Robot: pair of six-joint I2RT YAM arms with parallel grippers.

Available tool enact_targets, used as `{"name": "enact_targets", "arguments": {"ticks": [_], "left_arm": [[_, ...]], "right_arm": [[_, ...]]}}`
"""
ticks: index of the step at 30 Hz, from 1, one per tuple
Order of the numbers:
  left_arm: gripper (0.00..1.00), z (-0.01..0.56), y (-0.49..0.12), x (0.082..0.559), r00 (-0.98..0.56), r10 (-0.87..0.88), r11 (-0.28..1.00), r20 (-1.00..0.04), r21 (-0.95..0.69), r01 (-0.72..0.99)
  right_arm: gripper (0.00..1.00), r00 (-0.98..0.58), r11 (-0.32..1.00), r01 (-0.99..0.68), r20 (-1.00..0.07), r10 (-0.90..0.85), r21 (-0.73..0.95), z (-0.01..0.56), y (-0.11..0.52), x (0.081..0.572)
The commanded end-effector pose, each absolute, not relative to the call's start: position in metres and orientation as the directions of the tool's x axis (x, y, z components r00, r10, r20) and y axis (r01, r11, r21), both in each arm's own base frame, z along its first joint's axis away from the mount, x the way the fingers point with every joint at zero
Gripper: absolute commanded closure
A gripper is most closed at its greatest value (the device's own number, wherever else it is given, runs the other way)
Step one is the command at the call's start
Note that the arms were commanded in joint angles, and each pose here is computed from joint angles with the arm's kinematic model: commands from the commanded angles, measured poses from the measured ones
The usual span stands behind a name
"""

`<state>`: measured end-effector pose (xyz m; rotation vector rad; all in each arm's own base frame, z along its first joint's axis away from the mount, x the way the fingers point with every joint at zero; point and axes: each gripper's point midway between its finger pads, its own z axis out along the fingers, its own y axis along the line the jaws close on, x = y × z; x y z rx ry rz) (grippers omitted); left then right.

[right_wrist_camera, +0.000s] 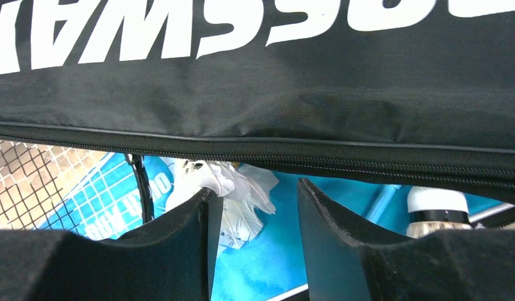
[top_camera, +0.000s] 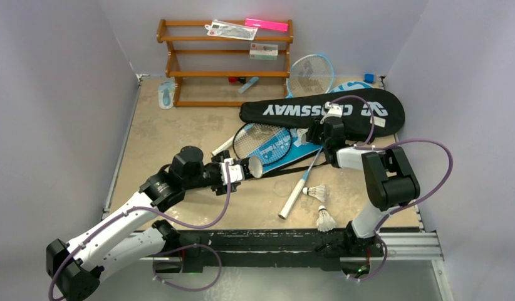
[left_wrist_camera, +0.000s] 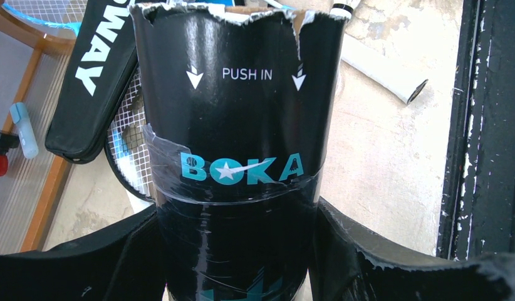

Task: Pack up the badminton gear
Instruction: Pick up the shuttlecock from the racket bag, then place the shuttlecock at the shuttle tube.

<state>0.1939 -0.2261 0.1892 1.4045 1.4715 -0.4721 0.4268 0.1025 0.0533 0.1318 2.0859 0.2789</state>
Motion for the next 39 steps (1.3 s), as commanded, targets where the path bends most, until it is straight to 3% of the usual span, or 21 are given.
{"name": "enact_targets", "arguments": {"ticks": [1,11,17,26,30,34,39], "left_arm": [[0.46,0.203,-0.23,0.2,0.203,0.477,0.272,-0.855,0.364,0.891],[0.46,0.203,-0.231,0.199,0.206,0.476,0.27,-0.855,0.365,0.891],[0.46,0.203,-0.231,0.199,0.206,0.476,0.269,-0.855,0.364,0.892],[0.46,0.204,-0.232,0.197,0.209,0.469,0.256,-0.858,0.359,0.898],[0.46,0.204,-0.234,0.193,0.216,0.459,0.239,-0.862,0.354,0.904],[0.46,0.206,-0.237,0.189,0.223,0.448,0.218,-0.866,0.347,0.912],[0.46,0.204,-0.242,0.181,0.235,0.429,0.167,-0.872,0.332,0.928]], "right_arm": [[0.52,-0.439,0.95,-0.106,-0.871,0.221,0.294,0.078,0.116,0.445],[0.73,-0.414,0.927,-0.212,-0.888,0.201,0.309,0.086,0.132,0.445],[1.0,-0.424,0.922,-0.2,-0.877,0.225,0.333,0.096,0.131,0.438],[1.0,-0.556,0.866,-0.156,-0.767,0.321,0.476,0.13,0.139,0.385],[1.0,-0.652,0.822,-0.259,-0.72,0.24,0.508,0.152,0.154,0.339],[1.0,-0.632,0.741,-0.408,-0.751,0.191,0.533,0.199,0.166,0.294],[1.0,-0.635,0.513,-0.605,-0.758,0.149,0.608,0.255,0.193,0.231]]}}
